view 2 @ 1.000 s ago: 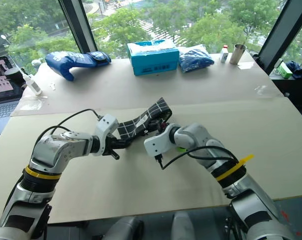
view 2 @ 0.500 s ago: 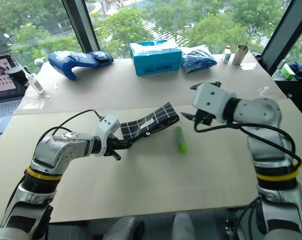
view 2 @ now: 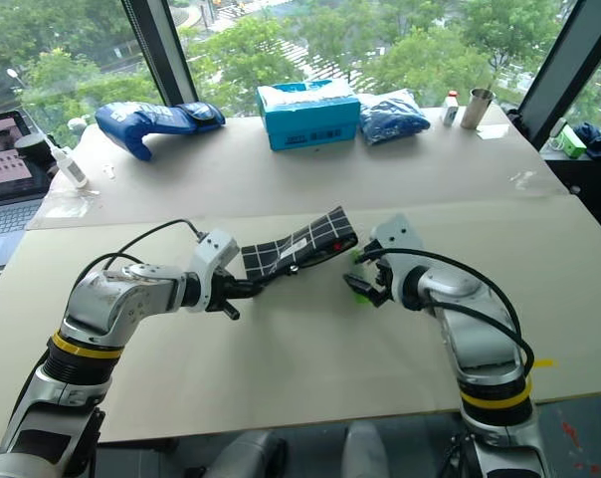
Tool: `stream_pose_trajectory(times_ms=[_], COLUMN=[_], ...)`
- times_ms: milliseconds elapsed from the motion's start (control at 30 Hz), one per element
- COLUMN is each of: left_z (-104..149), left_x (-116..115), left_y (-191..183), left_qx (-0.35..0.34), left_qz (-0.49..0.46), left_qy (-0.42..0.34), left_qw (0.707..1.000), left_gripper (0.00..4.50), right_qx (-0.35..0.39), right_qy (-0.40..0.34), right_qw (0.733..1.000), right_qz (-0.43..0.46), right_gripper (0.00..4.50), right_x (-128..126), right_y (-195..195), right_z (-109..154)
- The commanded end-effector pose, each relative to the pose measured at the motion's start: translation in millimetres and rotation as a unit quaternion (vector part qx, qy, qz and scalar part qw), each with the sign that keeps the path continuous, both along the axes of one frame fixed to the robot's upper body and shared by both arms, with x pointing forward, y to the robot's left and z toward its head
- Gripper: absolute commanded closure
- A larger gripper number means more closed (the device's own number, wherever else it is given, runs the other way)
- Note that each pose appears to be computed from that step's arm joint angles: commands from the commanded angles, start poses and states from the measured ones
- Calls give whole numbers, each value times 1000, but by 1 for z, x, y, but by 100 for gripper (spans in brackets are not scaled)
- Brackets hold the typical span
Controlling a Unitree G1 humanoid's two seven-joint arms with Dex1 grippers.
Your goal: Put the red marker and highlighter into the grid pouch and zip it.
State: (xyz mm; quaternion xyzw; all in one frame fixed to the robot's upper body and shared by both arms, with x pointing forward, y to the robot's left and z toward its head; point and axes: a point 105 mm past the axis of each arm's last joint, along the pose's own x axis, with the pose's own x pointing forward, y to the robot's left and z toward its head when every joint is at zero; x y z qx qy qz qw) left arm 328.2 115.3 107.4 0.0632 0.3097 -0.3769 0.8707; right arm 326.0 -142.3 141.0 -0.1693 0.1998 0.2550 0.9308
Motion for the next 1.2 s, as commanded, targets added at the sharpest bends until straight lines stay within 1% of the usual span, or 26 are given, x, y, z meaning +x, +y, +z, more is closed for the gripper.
stream_pose_trajectory(times_ms=[33,167,233,367,433,567,633,733,800,833,900,933,967,1067,1133,1200], left_z=[5,7,8,11,13,15,16,16,16,16,16,17,18,20,21,23], left_x=[2,2,3,4,4,6,6,7,7,7,7,8,8,9,10,10], left_y=[-1,-1,-1,0,1,3,4,5,6,6,6,7,7,7,7,7], left_qx=[2,2,2,2,4,6,8,10,13,14,16,17,17,19,20,23], left_qz=[-2,-2,-1,0,1,4,6,7,7,7,7,6,5,3,2,-3], left_qy=[-12,-14,-16,-20,-23,-28,-30,-32,-33,-34,-35,-36,-37,-40,-41,-42], left_qw=[1000,1000,1000,1000,1000,1000,1000,999,999,999,999,999,999,999,999,999], left_gripper=[450,450,450,450,450,450,450,450,450,450,450,450,450,450,450,450], right_qx=[-9,-28,-26,-22,-17,-6,-6,-29,-66,-77,-117,-134,-149,-158,-155,-156], right_qy=[4,26,37,54,61,60,56,17,-37,-51,-109,-131,-150,-166,-171,-181], right_qw=[1000,999,998,996,996,997,997,999,997,996,987,982,974,960,954,945], right_qz=[-22,-38,-45,-61,-57,-51,-51,-34,-15,-11,16,38,77,163,190,222], right_gripper=[31,31,31,129,198,343,347,347,347,347,347,347,347,347,347,347], right_x=[2,8,10,15,14,12,12,17,21,22,22,18,10,-10,-16,-21], right_y=[-1,3,3,1,2,-1,-5,-13,-27,-32,-51,-56,-56,-42,-34,-17], right_z=[-7,-33,-43,-60,-64,-63,-61,-45,-19,-11,26,42,56,75,81,84])
